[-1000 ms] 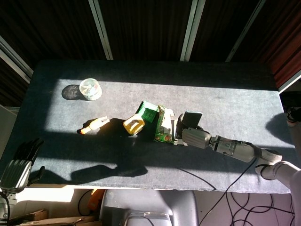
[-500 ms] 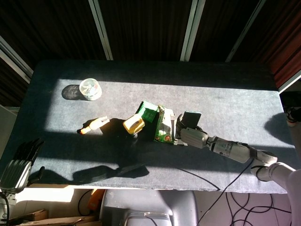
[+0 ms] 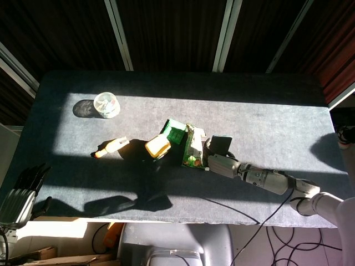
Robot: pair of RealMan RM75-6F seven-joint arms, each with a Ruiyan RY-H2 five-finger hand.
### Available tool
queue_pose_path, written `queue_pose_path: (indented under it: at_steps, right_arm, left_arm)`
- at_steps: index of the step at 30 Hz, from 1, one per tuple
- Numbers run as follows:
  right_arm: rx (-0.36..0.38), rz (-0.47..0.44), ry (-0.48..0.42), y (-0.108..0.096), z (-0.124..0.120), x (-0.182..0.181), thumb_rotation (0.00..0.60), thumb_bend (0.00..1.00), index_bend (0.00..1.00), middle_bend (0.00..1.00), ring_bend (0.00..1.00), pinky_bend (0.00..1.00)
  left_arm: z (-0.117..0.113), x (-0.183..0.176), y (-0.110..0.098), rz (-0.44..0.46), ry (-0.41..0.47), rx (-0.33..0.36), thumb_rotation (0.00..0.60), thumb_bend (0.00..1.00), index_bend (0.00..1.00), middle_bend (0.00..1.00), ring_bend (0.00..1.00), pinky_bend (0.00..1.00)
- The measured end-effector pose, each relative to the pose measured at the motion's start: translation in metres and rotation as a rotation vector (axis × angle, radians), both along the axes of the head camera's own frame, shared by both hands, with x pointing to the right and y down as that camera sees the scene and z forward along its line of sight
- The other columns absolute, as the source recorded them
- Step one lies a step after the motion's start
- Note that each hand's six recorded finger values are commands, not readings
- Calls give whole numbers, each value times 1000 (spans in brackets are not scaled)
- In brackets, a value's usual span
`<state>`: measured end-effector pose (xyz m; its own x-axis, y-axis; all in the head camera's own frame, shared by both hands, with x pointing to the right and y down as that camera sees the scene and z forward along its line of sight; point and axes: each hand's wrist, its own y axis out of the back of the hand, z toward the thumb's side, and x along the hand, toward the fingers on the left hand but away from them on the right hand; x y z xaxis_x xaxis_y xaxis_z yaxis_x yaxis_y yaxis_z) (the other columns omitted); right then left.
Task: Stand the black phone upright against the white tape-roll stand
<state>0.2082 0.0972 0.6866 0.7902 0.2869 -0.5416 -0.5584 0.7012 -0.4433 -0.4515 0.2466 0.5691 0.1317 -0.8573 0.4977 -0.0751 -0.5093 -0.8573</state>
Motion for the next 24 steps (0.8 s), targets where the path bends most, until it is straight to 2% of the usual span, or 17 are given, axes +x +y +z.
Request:
queue_pose_path:
  at_steps: [19,21,24]
  right_arm:
    - [-17,4,15,9,9,-8,600,360,971,697,664,459]
    - [-18,4,16,9,9,-8,600,360,961,697,664,459]
    - [-17,2,18,9,10,-8,600,361,881,697,664,456]
  left_arm:
    - [-3,0,1,3,11,4,600,407,0,0,19,49]
    - [-2,-1,1,2,11,3,600,407,0,0,19,48]
    - [-1,-1,0,0,10,-2,600,407,0,0,19,49]
